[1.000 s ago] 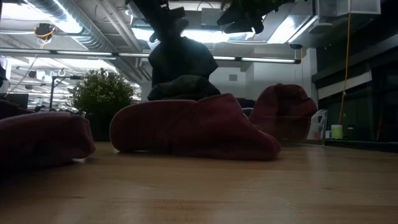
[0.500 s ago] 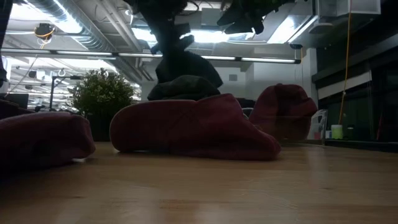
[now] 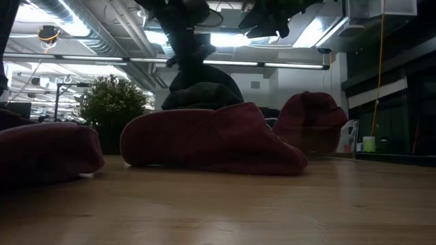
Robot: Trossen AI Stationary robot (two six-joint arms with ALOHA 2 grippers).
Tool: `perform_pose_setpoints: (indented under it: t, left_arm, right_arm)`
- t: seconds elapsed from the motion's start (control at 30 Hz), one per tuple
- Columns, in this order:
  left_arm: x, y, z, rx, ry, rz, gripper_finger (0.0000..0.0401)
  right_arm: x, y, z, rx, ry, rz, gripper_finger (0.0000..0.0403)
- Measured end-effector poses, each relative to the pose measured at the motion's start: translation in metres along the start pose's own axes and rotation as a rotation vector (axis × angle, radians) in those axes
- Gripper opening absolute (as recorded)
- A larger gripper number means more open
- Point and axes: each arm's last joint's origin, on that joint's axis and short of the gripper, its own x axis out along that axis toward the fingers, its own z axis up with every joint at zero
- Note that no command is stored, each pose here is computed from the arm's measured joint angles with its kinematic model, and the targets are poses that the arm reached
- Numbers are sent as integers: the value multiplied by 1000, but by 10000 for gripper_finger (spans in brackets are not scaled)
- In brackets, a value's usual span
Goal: Pick & Place hat
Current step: Put the gray cap on the gray cap in the left transparent bin
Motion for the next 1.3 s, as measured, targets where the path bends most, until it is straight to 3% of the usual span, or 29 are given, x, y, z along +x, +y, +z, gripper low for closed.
perform_pose_setpoints:
  t: [0.37,0.7,1.0,1.3]
  left_arm:
    - [28,-38,-16,87,117,-101,3]
    - [26,-43,-20,52,205,-514,3]
    - [27,-35,-26,109,264,-433,22]
    - [26,-37,-27,148,261,-517,123]
  right_arm:
    - [0,0,0,-2,1,0,287]
    - [0,0,-2,-6,25,2,287]
    - [0,0,-2,-2,25,2,287]
    - [0,0,-4,-4,37,2,287]
